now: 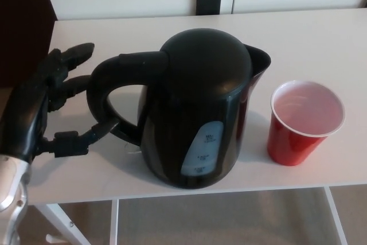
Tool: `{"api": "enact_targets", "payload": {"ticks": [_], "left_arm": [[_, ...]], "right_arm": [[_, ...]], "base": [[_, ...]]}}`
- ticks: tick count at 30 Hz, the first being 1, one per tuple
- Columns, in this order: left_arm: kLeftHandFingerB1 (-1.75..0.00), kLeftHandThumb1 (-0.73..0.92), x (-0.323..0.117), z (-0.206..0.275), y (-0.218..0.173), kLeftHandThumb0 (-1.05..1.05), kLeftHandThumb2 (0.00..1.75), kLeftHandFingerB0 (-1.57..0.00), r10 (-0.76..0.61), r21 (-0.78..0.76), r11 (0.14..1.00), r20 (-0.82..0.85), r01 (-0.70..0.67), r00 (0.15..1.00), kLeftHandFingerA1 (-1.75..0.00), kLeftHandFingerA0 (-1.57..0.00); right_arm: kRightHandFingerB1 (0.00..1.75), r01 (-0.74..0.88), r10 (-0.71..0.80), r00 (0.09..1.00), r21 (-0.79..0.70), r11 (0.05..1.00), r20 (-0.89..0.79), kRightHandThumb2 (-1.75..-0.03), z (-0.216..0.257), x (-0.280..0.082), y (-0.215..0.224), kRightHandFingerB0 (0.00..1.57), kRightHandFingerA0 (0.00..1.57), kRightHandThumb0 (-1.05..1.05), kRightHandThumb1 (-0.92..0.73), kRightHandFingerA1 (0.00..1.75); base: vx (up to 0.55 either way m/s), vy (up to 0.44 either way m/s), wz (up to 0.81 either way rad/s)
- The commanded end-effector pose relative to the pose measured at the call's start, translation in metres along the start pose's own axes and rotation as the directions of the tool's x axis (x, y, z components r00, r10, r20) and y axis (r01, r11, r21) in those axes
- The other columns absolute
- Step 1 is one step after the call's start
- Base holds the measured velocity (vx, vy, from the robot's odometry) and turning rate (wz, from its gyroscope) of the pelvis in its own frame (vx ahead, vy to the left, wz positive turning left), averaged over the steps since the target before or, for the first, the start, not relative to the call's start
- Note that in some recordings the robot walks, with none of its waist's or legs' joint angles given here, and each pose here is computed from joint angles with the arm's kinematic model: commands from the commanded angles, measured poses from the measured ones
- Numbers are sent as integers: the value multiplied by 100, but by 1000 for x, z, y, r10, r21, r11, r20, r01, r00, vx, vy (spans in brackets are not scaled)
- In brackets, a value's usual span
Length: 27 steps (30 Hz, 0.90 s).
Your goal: The robot walk towards a table in front and uses its left hand to pick up the pot from the base and pour water to the cup on the right hand side
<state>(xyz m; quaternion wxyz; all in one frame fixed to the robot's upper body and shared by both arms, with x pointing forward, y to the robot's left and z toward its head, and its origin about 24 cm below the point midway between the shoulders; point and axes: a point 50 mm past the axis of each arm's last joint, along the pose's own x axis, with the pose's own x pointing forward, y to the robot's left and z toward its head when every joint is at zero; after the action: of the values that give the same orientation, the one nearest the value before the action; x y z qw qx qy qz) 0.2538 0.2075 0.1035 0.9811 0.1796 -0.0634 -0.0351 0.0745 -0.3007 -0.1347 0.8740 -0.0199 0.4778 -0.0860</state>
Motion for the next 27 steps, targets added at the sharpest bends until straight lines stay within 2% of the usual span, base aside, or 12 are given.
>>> {"api": "enact_targets", "payload": {"ticks": [1,7,8,10,11,12,15,17,20,21,22,27], "left_arm": [[-40,38,3,0,-2,-56,66,-31,18,79,997,-13,-17,1000,-46,-42],[-40,38,1,3,-12,-59,67,-34,-7,142,990,14,4,1000,-46,-44],[-41,38,0,3,-15,-59,67,-35,-16,154,988,20,12,1000,-46,-45],[-41,38,0,4,-16,-59,67,-35,-20,160,987,25,16,999,-46,-45],[-41,38,0,5,-17,-60,68,-35,-24,167,986,29,19,999,-46,-46],[-35,42,-2,6,-20,-52,53,-41,-31,177,984,44,22,999,-40,-52],[-35,42,-3,7,-25,-51,53,-42,-50,178,983,45,41,998,-40,-52],[-35,42,-4,7,-28,-52,54,-42,-62,188,981,44,53,997,-39,-52],[-42,37,-7,6,-33,-59,68,-39,-72,184,981,48,63,996,-46,-47],[-42,38,-8,6,-34,-60,68,-38,-76,184,981,46,66,996,-46,-47],[-42,38,-8,6,-35,-60,69,-38,-80,185,980,43,71,996,-46,-47],[-42,38,-8,5,-34,-60,69,-38,-73,188,980,48,63,996,-46,-47]], "right_arm": [[70,7,-7,1000,-11,1000,9,-75,3,-1,-6,70,96,-71,-16,79],[70,9,-9,1000,-5,1000,10,-77,5,0,-7,69,100,-72,-18,78],[66,16,-16,1000,-11,1000,6,-57,5,0,-8,70,99,-65,-28,75],[66,18,-18,1000,-2,1000,6,-57,5,0,-7,70,99,-65,-28,75],[68,19,-19,1000,8,1000,5,-74,6,0,-7,66,97,-69,-16,78],[67,10,-10,1000,12,1000,13,-58,6,0,-7,69,95,-64,-27,75],[67,6,-6,1000,12,1000,20,-57,6,0,-7,70,97,-69,-27,75],[69,13,-13,1000,9,1000,18,-77,7,0,-7,68,97,-71,-18,78],[64,22,-22,1000,8,1000,13,-56,6,0,-7,70,101,-64,-28,73],[70,14,-14,1000,11,1000,20,-75,6,0,-7,66,94,-66,-19,79],[66,5,-5,1000,13,1000,26,-57,6,-1,-7,70,96,-67,-28,75],[66,11,-12,1000,9,1000,15,-57,8,1,-7,69,98,-67,-25,75]], "base": [[0,0,0],[0,0,0],[0,0,0],[0,0,0],[0,0,0],[0,0,0],[0,0,0],[0,0,0],[0,0,0],[0,0,0],[0,0,0],[0,0,0]]}}
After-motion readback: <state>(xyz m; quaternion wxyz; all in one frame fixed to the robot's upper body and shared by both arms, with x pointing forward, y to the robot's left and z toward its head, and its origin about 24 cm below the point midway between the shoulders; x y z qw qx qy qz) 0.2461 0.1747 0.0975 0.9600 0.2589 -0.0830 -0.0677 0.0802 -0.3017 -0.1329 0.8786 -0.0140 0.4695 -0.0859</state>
